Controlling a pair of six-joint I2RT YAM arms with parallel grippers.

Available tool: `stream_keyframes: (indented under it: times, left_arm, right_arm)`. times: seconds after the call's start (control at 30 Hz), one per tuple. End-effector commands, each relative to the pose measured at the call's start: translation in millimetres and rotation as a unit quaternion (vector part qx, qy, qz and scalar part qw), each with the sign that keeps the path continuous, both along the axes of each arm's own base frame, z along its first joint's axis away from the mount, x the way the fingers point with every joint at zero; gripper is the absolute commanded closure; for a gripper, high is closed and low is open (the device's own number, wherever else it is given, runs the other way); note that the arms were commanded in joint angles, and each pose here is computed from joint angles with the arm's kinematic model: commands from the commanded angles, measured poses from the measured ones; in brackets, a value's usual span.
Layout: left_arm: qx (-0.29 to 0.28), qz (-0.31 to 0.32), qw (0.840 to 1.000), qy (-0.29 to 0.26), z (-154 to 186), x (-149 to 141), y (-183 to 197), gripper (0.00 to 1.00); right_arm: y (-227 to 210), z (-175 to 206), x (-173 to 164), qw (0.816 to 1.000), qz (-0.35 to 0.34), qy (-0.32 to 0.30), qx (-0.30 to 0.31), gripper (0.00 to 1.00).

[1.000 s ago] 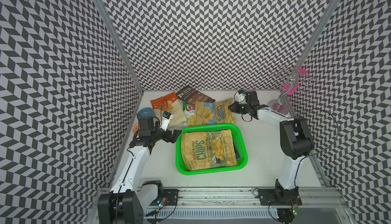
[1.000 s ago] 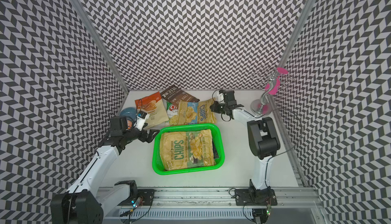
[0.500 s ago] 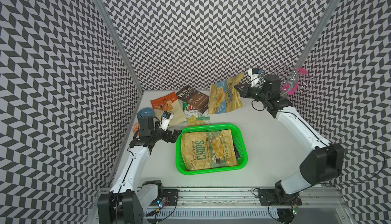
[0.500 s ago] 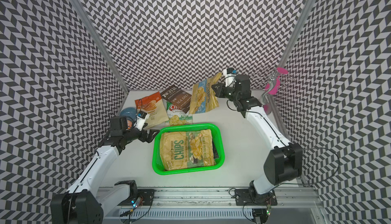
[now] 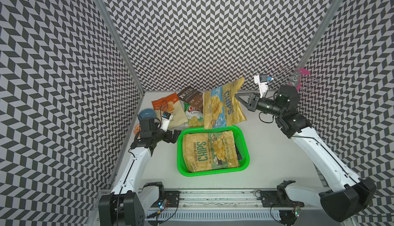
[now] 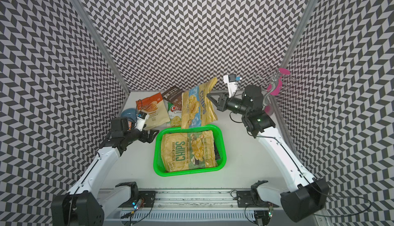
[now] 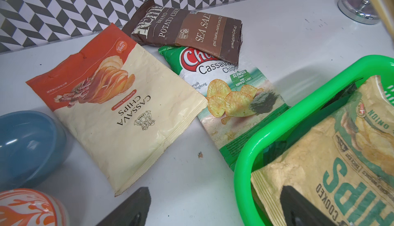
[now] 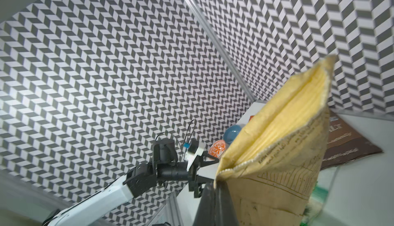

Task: Put the potato chips into the basket
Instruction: Place the potato chip in the basket.

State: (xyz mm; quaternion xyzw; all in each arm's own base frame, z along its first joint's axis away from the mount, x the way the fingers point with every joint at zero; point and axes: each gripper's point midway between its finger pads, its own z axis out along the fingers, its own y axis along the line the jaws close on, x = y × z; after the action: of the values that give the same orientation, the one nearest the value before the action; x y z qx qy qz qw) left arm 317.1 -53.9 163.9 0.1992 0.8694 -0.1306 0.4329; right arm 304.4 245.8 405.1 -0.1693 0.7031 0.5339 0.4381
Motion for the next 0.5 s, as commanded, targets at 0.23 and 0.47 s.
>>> stream_keyframes:
  times: [0.23,0.47]
  left_arm:
    - [-0.002,0.01,1.0,-0.003,0,4,3,0.01]
    - [-0.002,0.01,1.0,-0.004,1,3,3,0.01]
  right_arm:
    - [52,-32,-92,0.987,0.148,0.017,0.067,1.0]
    - [77,-57,-112,0.979,0.179,0.061,0.079,1.0]
